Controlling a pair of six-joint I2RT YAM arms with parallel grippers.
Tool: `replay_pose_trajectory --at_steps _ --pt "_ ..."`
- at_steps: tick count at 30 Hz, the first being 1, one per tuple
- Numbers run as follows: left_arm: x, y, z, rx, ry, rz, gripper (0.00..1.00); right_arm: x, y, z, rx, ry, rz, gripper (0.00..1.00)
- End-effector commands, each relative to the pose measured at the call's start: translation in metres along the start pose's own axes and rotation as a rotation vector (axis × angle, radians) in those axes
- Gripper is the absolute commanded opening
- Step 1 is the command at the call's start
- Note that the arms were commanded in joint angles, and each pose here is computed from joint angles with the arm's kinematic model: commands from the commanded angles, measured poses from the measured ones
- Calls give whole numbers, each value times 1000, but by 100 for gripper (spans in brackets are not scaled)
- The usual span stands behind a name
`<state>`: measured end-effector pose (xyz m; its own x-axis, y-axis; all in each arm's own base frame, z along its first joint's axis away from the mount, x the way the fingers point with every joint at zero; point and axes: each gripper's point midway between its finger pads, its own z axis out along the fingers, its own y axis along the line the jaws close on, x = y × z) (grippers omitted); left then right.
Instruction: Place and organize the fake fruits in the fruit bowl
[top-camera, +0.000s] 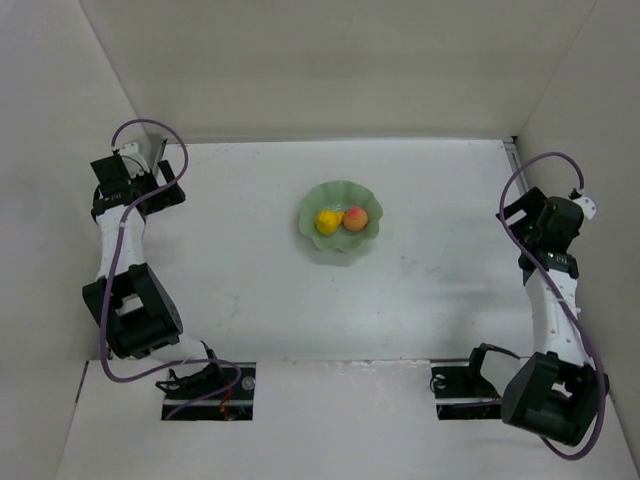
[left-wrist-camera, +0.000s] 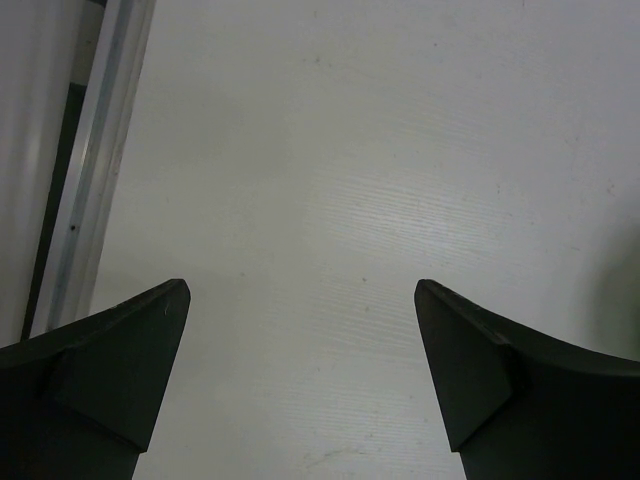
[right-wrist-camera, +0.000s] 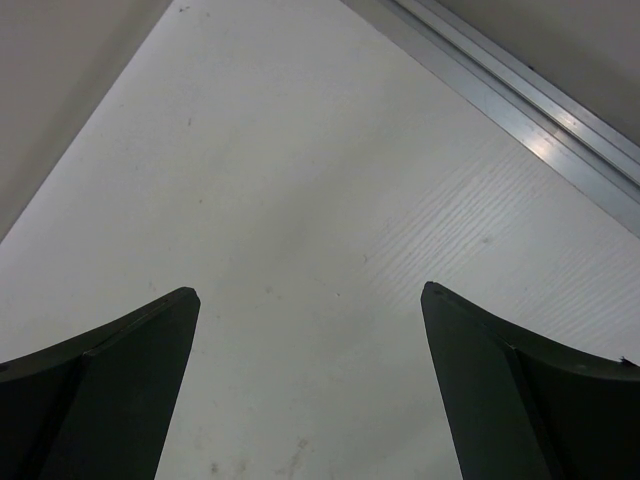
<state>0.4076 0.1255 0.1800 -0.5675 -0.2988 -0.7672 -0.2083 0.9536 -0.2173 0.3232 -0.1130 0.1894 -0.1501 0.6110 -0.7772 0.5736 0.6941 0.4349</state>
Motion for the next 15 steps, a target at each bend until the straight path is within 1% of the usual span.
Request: replay_pose_trajectory --at_steps 1,5,7,10,12,13,15 --pt "-13 -10 -5 33 -31 23 100 -14 20 -2 -61 -38 -19 100" --pt "-15 -11 -7 33 -44 41 100 -8 24 0 -75 -23 -27 100" --pt "-18 -8 -7 26 -51 43 98 -6 26 0 -80 -17 -30 100" --pt "-21 -10 -10 23 -52 76 97 -2 31 1 -94 -4 -43 100" --pt "-24 -17 -17 38 -80 93 100 4 41 1 -122 15 -73 100" --pt "-25 -20 -18 50 -96 89 100 8 49 1 -145 28 -97 100" --pt "-22 -26 -18 86 -116 125 100 20 68 1 -206 62 -156 100"
